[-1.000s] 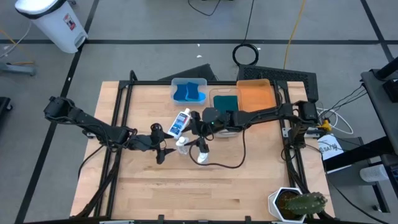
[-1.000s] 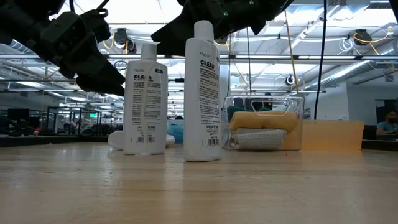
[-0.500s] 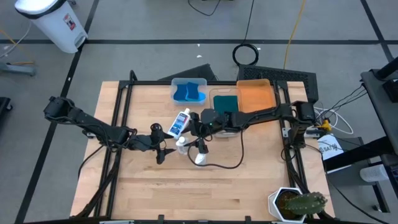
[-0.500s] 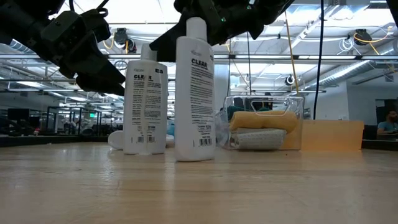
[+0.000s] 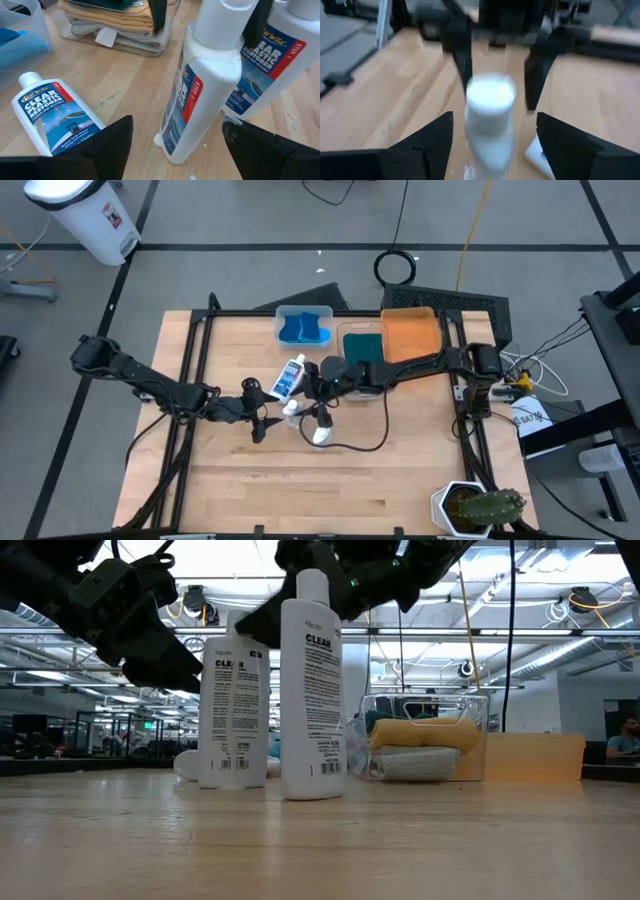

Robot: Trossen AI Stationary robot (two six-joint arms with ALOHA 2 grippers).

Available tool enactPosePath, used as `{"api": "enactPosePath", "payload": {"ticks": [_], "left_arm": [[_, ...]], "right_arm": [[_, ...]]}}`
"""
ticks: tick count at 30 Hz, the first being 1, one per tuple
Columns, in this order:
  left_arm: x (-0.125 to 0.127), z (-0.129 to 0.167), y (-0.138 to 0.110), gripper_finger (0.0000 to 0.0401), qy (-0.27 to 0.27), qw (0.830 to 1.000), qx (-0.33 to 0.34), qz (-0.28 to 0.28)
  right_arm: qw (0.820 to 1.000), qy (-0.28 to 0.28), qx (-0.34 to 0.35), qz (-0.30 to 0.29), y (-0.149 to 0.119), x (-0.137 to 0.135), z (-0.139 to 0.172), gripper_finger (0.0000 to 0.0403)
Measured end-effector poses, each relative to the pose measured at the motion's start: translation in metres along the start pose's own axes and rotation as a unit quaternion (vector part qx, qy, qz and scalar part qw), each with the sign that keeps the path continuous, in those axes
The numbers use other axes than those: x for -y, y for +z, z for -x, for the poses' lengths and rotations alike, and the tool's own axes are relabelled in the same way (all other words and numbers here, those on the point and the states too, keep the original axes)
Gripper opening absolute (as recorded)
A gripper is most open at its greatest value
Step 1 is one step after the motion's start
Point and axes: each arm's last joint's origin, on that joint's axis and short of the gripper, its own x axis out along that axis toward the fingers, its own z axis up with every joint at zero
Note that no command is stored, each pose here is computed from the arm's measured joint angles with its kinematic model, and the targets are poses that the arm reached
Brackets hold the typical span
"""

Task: Pick & Place Kitchen Items
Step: Put the white plastic restorer bottle into the orange bin

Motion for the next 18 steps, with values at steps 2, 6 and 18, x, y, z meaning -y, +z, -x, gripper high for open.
{"api": "enactPosePath", "payload": {"ticks": [2, 6, 18], "left_arm": [[0.0000, 0.0000, 0.0000, 0.0311, 0.000, 1.000, 0.000, 0.002], [0.0000, 0.0000, 0.0000, 0.0309, 0.000, 1.000, 0.000, 0.005], [0.0000, 0.0000, -0.0001, 0.0301, 0.000, 1.000, 0.000, 0.005]], "right_arm": [[1.000, -0.002, 0.012, 0.003, 0.0043, 0.0002, 0.0015, 0.0249], [1.000, -0.001, 0.008, 0.002, 0.0026, 0.0002, 0.0006, 0.0231], [1.000, -0.002, 0.016, 0.006, 0.0047, 0.0004, 0.0011, 0.0176]]}}
